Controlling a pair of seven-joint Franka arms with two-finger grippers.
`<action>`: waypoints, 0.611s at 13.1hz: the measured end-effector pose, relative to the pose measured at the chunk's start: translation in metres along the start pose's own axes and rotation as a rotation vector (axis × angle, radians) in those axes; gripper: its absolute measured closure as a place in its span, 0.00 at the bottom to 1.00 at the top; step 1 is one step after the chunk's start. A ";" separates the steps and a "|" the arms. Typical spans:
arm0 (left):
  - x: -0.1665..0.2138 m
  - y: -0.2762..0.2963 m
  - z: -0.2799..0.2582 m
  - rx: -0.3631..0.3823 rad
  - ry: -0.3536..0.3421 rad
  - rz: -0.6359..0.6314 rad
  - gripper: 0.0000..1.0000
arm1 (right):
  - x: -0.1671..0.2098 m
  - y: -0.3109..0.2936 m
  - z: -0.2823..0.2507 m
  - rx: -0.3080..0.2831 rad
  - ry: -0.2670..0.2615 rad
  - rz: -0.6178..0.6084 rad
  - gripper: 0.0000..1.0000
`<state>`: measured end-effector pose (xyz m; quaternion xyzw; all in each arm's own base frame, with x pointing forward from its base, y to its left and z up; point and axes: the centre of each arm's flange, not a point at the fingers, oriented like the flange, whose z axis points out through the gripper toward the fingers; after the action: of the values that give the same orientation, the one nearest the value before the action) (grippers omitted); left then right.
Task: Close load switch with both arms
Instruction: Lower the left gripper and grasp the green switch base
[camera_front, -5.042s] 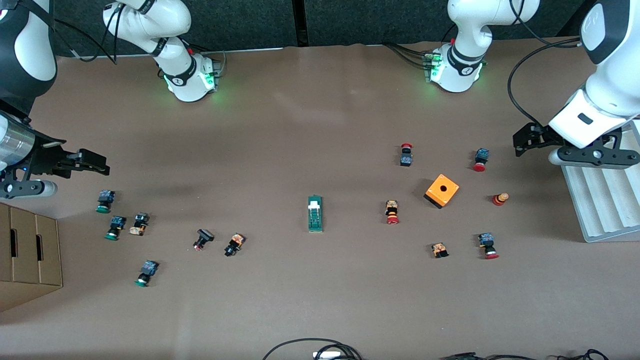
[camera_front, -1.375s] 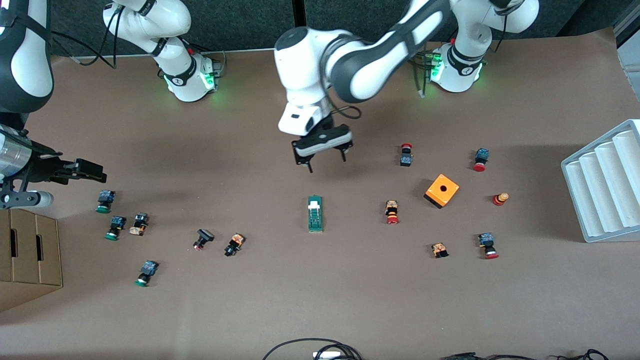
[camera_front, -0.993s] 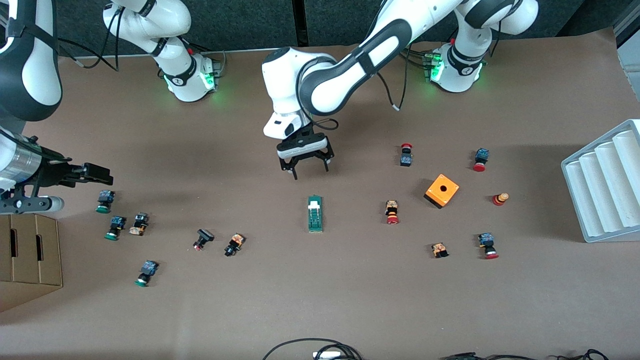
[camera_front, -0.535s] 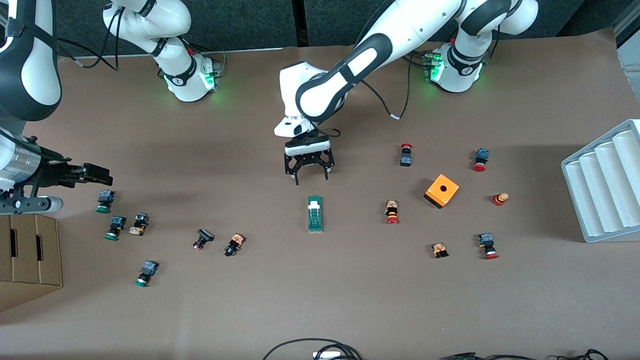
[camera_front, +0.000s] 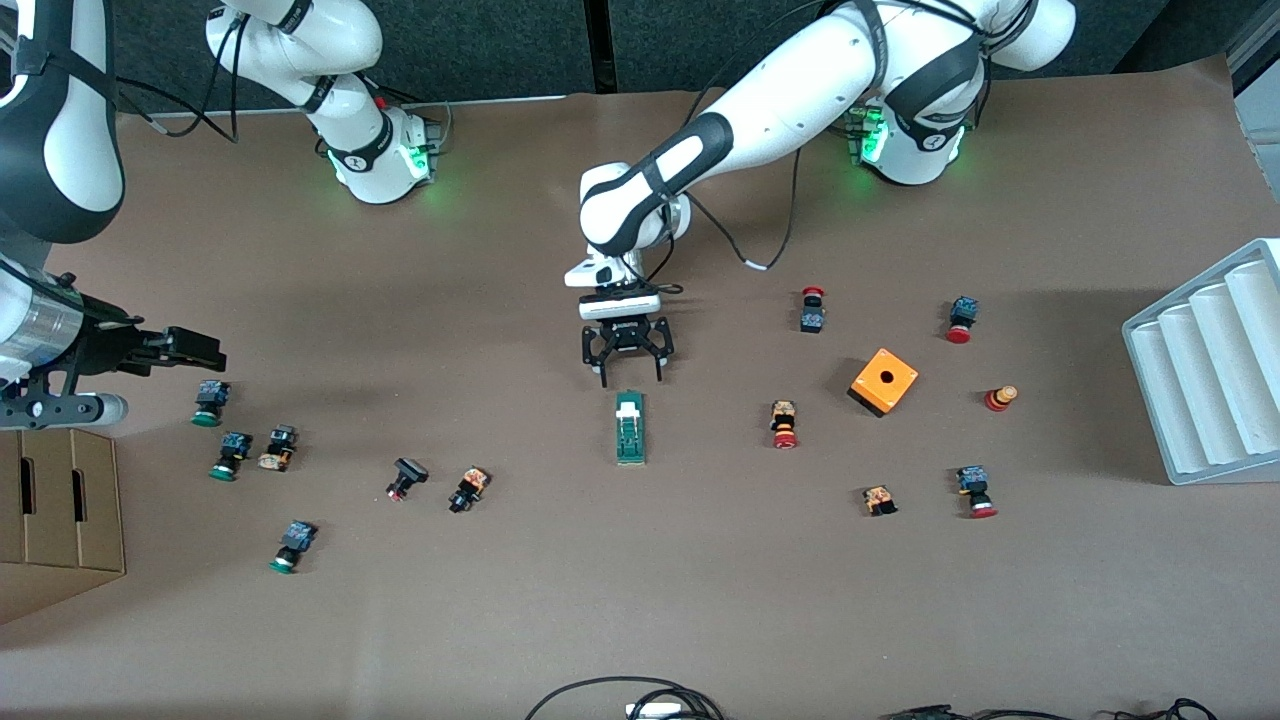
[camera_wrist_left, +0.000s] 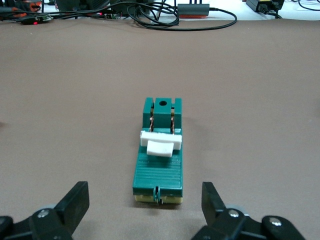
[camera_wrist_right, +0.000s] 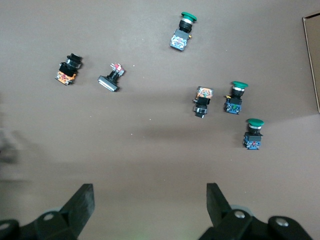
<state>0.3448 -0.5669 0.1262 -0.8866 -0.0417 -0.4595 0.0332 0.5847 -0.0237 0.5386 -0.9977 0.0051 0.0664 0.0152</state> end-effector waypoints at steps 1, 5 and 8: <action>0.000 0.001 0.003 0.006 0.007 -0.003 0.01 | 0.000 0.000 0.001 0.000 -0.002 0.000 0.00; -0.006 -0.001 0.016 0.016 0.075 -0.028 0.05 | 0.003 -0.001 0.005 0.000 -0.009 -0.002 0.00; -0.019 0.018 0.014 0.020 0.113 -0.106 0.05 | 0.003 -0.001 0.006 0.000 -0.010 -0.002 0.00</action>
<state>0.3475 -0.5841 0.1018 -0.8555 -0.0909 -0.5093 0.0200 0.5868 -0.0222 0.5325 -0.9973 0.0038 0.0716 0.0151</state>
